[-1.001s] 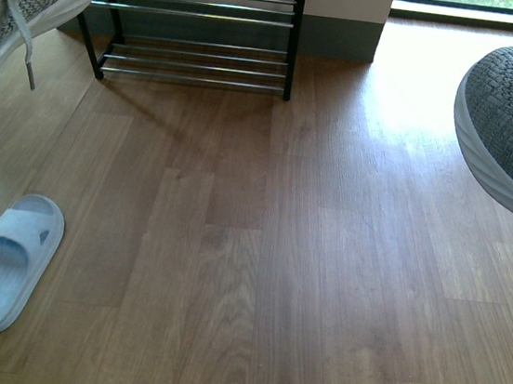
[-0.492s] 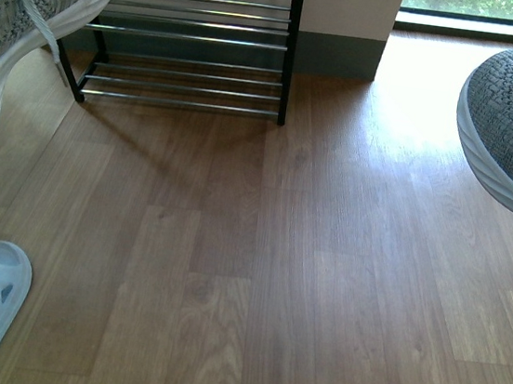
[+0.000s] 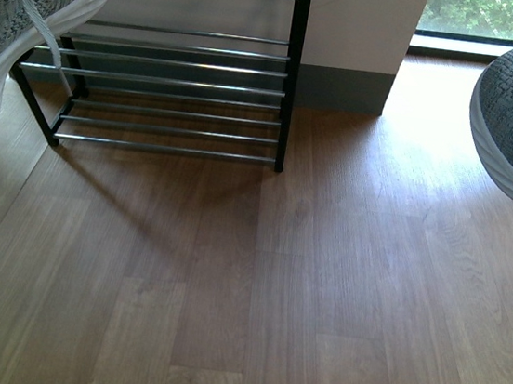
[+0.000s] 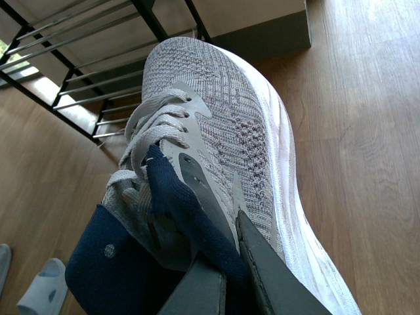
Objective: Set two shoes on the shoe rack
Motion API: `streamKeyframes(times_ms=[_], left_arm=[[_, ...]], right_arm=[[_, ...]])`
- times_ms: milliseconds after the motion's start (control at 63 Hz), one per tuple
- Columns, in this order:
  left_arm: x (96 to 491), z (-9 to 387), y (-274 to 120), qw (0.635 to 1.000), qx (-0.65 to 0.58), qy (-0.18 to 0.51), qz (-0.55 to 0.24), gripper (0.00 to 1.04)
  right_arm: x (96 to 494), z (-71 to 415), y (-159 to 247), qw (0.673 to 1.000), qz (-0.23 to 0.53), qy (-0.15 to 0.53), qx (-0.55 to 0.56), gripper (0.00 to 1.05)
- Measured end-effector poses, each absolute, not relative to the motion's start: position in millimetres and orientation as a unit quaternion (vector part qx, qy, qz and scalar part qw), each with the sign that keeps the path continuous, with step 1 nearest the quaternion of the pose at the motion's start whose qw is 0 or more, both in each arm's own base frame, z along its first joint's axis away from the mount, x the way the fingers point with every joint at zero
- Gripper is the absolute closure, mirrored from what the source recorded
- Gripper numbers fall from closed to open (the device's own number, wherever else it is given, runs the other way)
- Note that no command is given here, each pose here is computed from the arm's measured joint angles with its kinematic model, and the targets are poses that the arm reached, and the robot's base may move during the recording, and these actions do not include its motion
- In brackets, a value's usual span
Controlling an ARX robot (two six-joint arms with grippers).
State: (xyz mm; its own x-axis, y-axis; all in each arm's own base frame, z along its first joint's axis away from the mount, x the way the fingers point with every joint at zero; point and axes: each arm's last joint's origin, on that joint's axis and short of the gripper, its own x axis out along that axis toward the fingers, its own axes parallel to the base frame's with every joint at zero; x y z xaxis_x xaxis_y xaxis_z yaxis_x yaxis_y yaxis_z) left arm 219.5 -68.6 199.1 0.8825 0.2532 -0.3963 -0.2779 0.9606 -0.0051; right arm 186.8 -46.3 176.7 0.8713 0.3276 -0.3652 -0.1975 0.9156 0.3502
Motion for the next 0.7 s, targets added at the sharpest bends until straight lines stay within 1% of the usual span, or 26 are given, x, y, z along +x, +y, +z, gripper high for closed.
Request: streamKeyframes(times_ms=[699], left_arm=[[219.4,198.4,-69.6,0.97,-0.03,0.202,0.133,1.03]], right_arm=[[186.8,176.7,-46.3,0.955,0.138,0.213,0.153,1.03]])
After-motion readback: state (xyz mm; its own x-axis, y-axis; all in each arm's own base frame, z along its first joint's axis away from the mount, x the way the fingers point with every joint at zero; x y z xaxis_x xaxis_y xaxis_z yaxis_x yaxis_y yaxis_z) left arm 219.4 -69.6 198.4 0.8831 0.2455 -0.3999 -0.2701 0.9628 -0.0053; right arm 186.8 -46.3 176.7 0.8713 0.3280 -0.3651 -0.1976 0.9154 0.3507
